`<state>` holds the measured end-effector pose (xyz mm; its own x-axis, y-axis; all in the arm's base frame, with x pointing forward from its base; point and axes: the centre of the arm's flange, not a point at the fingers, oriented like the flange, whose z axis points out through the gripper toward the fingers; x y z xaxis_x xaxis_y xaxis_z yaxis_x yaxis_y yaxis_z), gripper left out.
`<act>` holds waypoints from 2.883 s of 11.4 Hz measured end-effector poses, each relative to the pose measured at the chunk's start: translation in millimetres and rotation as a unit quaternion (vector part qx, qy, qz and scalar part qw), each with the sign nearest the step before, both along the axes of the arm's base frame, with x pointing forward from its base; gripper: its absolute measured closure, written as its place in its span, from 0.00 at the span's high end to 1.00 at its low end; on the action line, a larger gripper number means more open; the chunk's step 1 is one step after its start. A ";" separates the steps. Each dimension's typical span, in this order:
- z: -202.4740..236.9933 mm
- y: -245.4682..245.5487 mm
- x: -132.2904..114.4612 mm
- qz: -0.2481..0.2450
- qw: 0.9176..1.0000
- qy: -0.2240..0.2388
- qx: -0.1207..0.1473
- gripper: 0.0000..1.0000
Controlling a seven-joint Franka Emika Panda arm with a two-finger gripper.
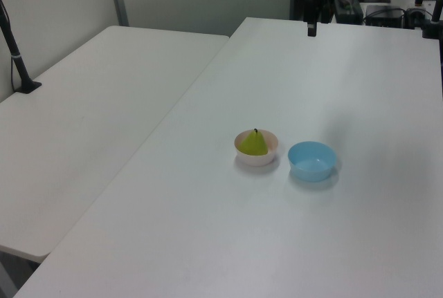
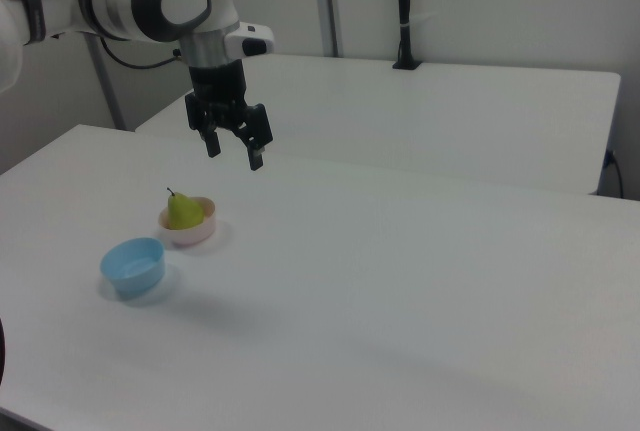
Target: Pick up a pear from the bowl
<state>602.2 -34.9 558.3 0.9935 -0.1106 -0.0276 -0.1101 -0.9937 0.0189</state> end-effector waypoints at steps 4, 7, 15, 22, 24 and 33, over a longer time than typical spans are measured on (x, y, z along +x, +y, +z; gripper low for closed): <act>-0.7 2.1 0.2 0.002 1.000 0.001 -0.001 1.00; 0.2 16.0 1.1 0.013 1.000 0.000 -0.001 1.00; -71.2 216.0 35.8 0.109 0.993 -0.044 -0.002 1.00; -195.4 270.6 61.0 0.135 0.990 -0.034 -0.016 0.99; -212.1 274.0 63.9 0.139 0.989 -0.036 -0.020 0.95; -203.5 274.1 70.6 0.137 0.989 -0.053 -0.034 0.60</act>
